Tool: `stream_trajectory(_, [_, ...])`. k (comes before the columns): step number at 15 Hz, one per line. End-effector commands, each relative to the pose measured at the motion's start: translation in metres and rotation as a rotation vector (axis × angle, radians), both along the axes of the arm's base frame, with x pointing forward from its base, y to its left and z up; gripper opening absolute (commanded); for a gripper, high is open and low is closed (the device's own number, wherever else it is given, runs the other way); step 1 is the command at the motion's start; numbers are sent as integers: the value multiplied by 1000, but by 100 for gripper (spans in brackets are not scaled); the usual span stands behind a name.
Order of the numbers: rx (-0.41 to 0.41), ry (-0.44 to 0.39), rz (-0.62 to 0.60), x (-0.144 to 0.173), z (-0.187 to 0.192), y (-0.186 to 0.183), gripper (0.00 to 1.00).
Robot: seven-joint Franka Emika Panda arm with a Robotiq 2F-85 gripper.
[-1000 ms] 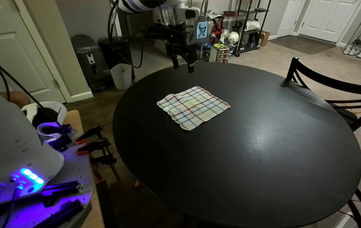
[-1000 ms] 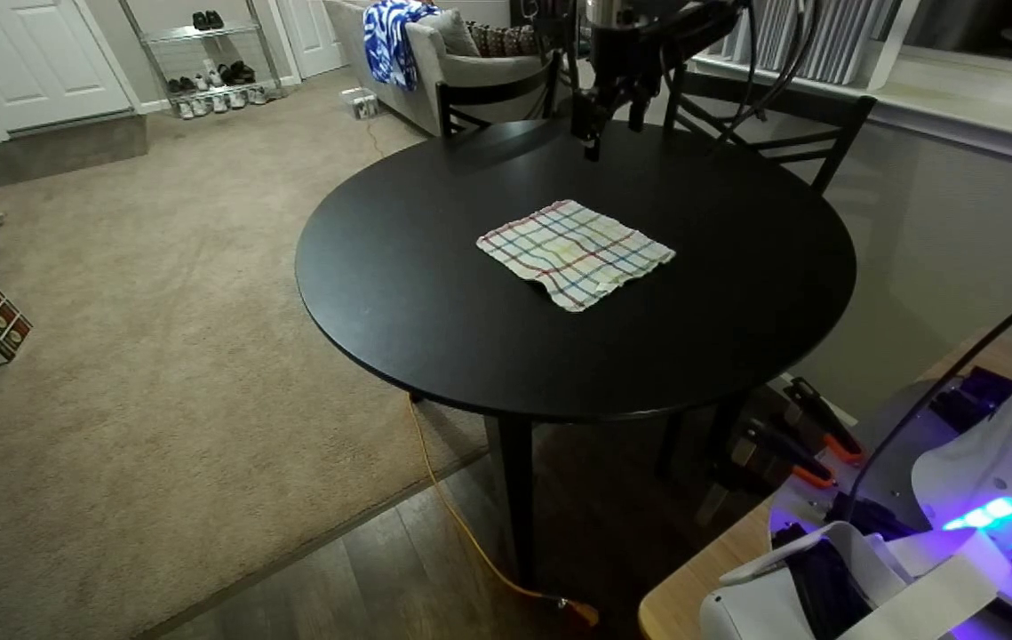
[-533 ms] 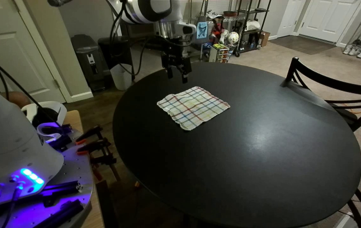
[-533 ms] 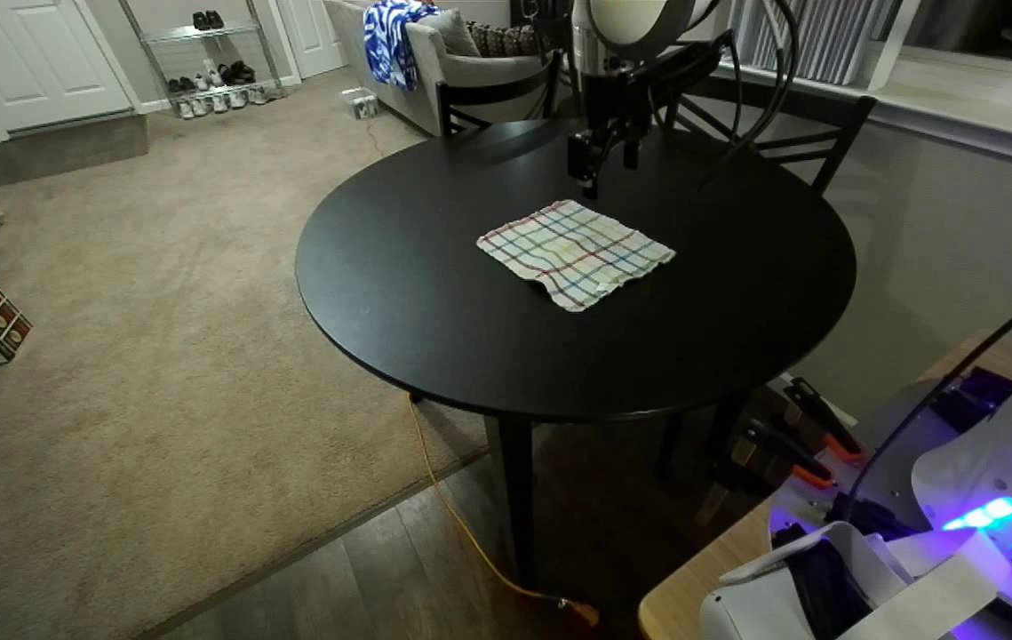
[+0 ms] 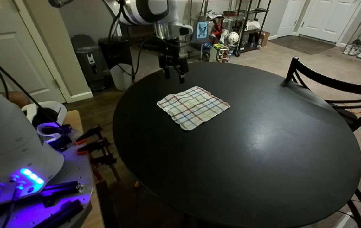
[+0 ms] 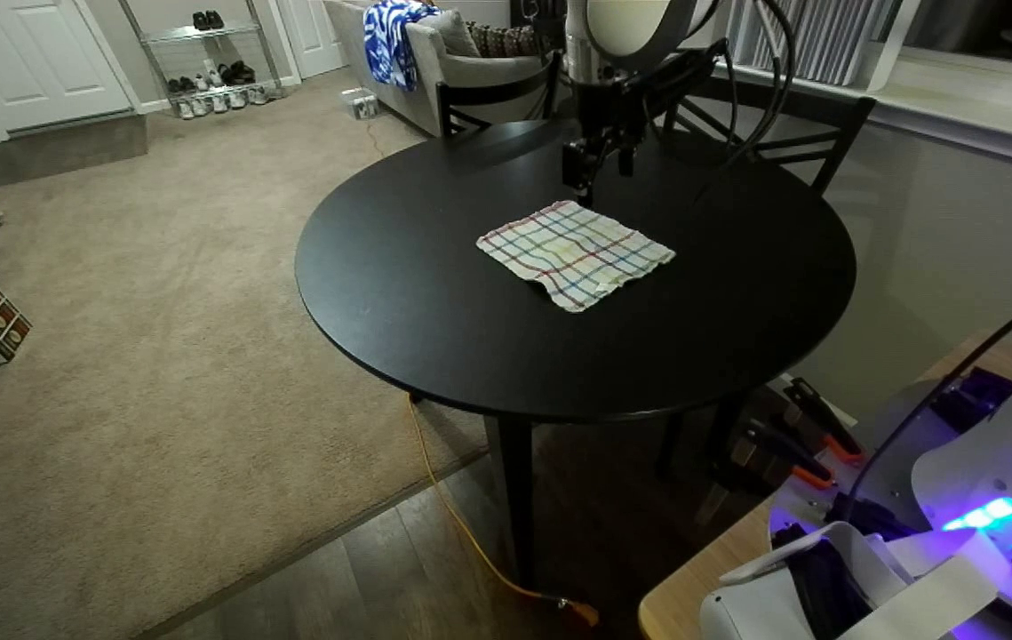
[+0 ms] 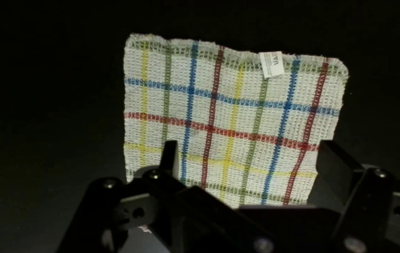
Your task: Fold the towel on the table
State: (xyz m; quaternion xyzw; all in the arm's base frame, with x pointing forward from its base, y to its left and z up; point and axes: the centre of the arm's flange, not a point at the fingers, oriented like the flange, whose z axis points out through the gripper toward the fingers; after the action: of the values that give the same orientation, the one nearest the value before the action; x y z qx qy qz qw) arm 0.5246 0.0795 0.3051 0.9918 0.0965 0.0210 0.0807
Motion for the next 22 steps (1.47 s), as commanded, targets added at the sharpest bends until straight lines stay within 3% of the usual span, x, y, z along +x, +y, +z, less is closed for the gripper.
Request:
stream_trajectory(1, [-12,-16,33,-31,-31,47,100])
stream_trajectory(5, [-26,-9,74,-61,-65,94,100])
stream_trajectory(9, [-55,-39,99,-75,-85,119,100])
stream_trajectory(16, [-194,-199,180,-45,-95,123,100])
stream_trajectory(22, [-265,-230,191,-19,-118,117,100])
